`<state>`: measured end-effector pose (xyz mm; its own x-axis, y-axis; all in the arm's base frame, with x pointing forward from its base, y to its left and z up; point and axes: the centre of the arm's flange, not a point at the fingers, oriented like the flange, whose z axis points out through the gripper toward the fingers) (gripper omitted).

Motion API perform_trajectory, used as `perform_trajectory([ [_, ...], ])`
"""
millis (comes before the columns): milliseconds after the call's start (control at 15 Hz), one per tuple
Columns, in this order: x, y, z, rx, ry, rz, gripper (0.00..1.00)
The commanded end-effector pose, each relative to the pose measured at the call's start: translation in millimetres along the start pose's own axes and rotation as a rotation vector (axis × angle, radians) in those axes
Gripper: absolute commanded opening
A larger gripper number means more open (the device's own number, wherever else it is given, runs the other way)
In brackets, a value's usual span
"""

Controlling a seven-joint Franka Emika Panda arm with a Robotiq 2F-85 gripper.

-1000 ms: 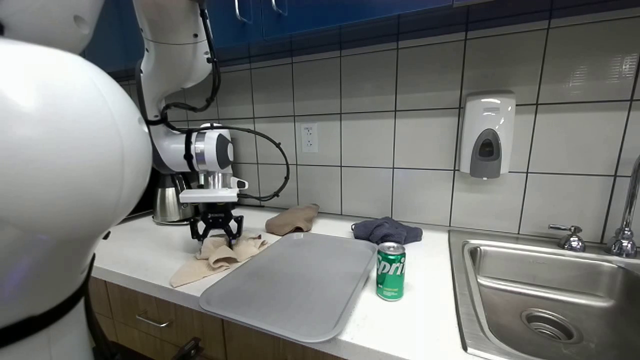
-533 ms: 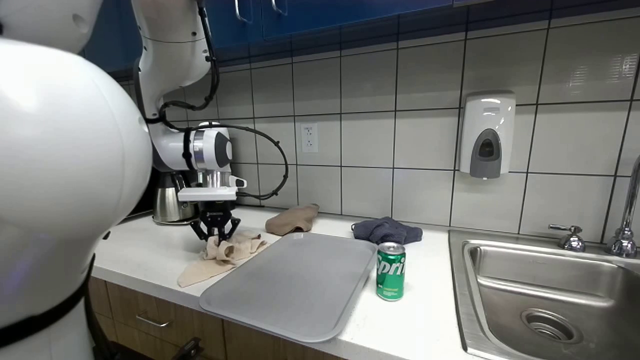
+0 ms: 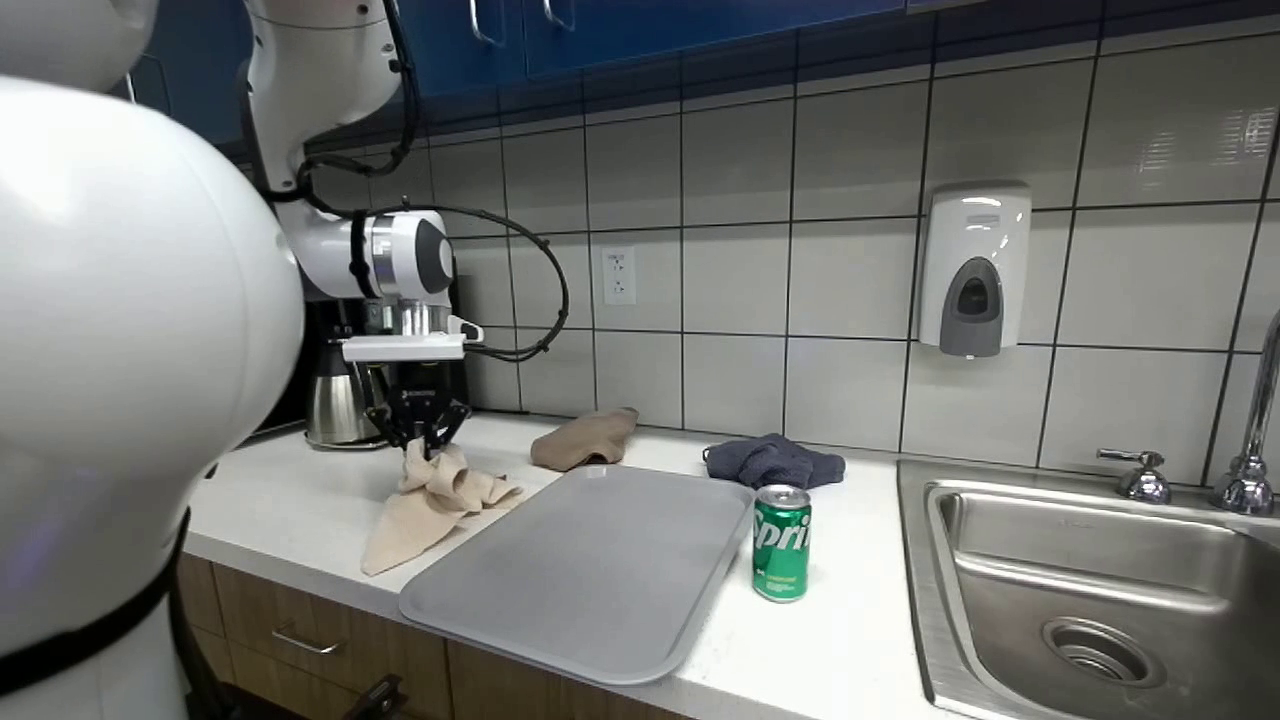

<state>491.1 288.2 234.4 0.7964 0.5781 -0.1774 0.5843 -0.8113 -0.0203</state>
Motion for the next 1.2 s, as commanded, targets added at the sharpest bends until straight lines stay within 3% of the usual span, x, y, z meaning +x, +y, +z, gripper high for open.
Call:
perform_trajectory([
  [0,-27.0,-2.8,-34.6,0.001,-0.005,-0.027,0.03],
  [467,-55.0,9.7,-78.5,-0.039,0.017,0.012,0.03],
  [1133,-112.1,58.4,-116.8,-0.064,0.049,0.150,0.03],
])
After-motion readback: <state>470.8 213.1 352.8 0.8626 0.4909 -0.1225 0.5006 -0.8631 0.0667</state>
